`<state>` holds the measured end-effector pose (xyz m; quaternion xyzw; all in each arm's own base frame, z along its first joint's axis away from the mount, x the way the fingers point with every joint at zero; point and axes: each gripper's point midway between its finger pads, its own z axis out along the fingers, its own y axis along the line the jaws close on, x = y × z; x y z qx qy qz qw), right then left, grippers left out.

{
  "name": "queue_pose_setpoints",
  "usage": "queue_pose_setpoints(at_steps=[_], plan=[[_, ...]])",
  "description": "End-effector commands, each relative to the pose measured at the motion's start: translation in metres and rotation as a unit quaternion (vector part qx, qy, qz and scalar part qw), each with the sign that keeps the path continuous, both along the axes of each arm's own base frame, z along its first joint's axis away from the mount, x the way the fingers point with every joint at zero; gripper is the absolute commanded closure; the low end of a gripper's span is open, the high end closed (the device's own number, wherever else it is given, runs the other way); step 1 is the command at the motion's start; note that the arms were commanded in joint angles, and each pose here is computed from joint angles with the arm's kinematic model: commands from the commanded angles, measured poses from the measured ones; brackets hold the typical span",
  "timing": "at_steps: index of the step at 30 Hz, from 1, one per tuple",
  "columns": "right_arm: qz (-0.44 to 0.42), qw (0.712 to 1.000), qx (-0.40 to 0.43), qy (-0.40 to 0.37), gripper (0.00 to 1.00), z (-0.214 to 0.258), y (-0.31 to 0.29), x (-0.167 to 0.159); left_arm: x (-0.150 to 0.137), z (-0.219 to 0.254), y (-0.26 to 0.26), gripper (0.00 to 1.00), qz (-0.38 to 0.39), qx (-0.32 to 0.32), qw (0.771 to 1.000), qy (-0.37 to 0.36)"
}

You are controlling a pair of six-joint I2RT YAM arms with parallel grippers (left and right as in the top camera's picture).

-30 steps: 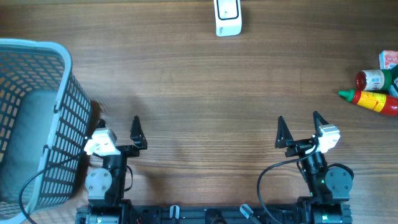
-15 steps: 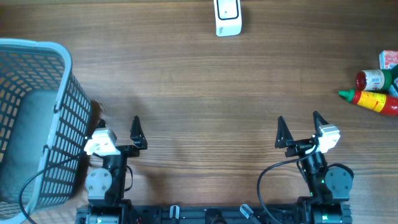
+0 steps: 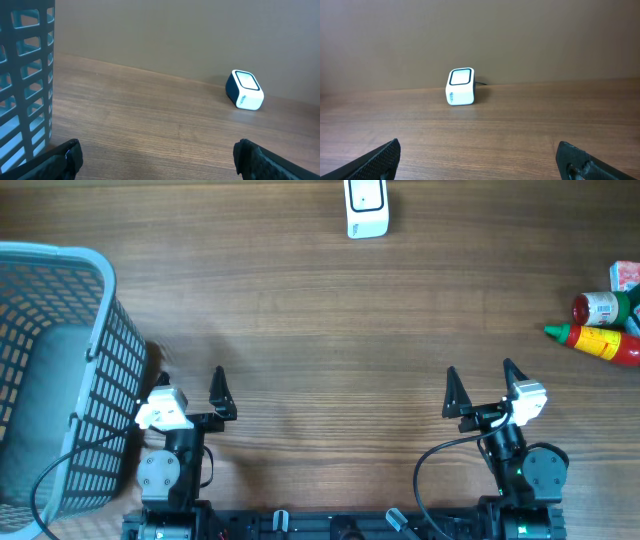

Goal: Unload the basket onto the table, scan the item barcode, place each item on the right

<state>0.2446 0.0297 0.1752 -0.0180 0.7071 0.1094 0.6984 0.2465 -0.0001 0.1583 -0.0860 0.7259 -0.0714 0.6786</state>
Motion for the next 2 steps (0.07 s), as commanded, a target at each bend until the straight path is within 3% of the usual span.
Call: queue_pose_setpoints(at_steps=[1, 2], plan=[[-0.006, 1.0, -0.005, -0.008, 0.0, 0.0029, -0.0015, -0.0002, -0.0003, -0.0004, 0.003, 0.0, 0.007, 0.01, 1.0, 0.001], [-0.006, 1.0, -0.005, -0.008, 0.0, 0.003, -0.0015, -0.0002, -0.0003, -0.0004, 0.003, 0.0, 0.007, 0.01, 1.0, 0.001]])
